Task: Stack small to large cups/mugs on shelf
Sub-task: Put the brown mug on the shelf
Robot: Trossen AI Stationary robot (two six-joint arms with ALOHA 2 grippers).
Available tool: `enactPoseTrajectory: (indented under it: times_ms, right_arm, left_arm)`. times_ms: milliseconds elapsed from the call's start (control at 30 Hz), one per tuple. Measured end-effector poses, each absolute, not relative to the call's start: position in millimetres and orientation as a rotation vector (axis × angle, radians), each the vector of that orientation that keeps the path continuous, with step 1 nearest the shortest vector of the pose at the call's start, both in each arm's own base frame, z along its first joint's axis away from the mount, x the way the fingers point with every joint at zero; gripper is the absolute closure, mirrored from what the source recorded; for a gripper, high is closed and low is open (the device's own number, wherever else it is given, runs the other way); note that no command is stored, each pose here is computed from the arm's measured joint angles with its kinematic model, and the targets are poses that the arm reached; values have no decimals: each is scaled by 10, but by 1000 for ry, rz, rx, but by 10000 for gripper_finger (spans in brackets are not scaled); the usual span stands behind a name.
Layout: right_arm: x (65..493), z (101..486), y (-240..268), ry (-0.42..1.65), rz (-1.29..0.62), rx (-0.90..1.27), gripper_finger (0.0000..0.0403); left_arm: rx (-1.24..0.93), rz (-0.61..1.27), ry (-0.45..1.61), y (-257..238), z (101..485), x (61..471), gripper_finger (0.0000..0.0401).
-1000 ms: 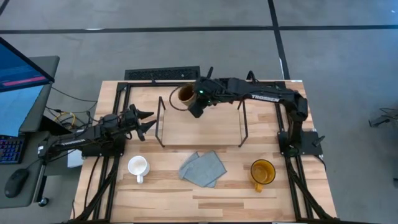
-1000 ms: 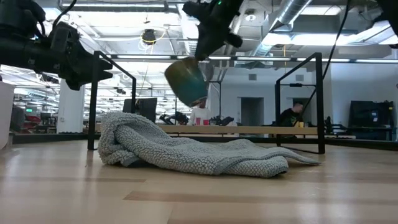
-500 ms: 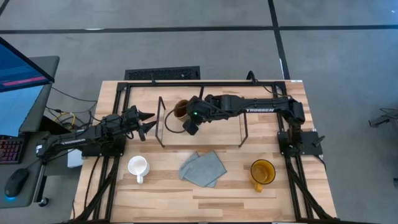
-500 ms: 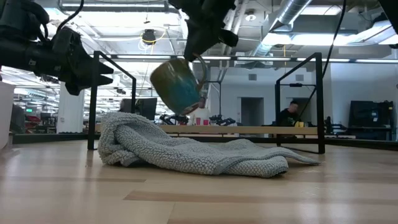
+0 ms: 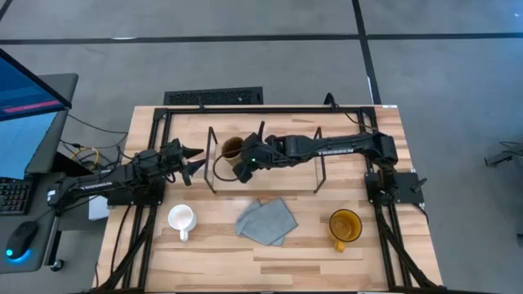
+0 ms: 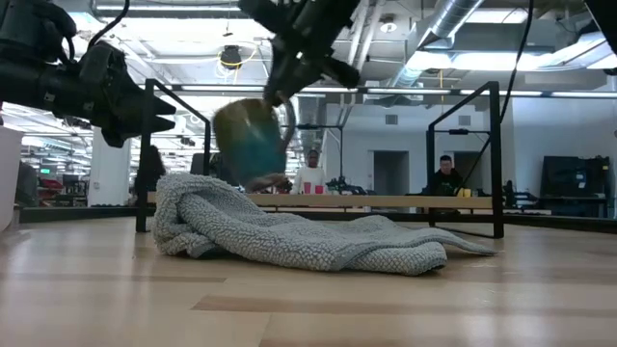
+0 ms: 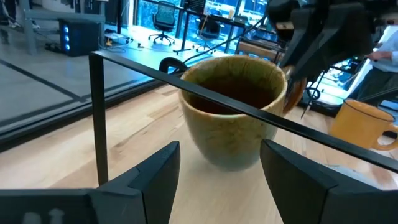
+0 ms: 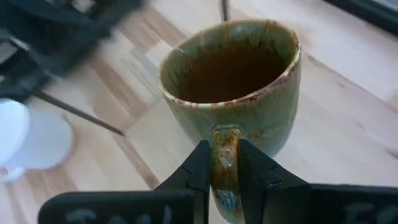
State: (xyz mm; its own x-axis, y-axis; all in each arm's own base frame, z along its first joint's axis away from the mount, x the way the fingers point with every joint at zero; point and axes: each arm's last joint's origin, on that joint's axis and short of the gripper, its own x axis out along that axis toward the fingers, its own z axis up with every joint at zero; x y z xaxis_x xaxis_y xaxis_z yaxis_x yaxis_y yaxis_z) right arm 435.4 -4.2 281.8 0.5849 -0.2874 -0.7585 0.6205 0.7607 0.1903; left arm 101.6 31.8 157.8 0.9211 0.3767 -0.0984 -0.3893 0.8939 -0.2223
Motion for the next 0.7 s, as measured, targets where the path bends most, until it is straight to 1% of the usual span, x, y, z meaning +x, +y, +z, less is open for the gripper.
enactPoseTrajectory:
  times_ms: [100,267,400,567,700]
  right_arm:
    - [4339,2810,-58,761,-582,511,340]
    - [4347,2692,-11,731,-628,561,340]
    - [4337,2650,127,726,-659,573,340]
    - [4253,2610,282,736,-767,583,340]
    - [4207,2590,368,741,-811,624,340]
  left_arm:
    - [-235,396,54,317,1579,1016,186]
    - [-235,394,56,317,1577,1017,186]
    - [-235,393,57,317,1576,1017,186]
    - [-234,392,57,317,1577,1017,186]
    - [-234,391,57,316,1576,1017,186]
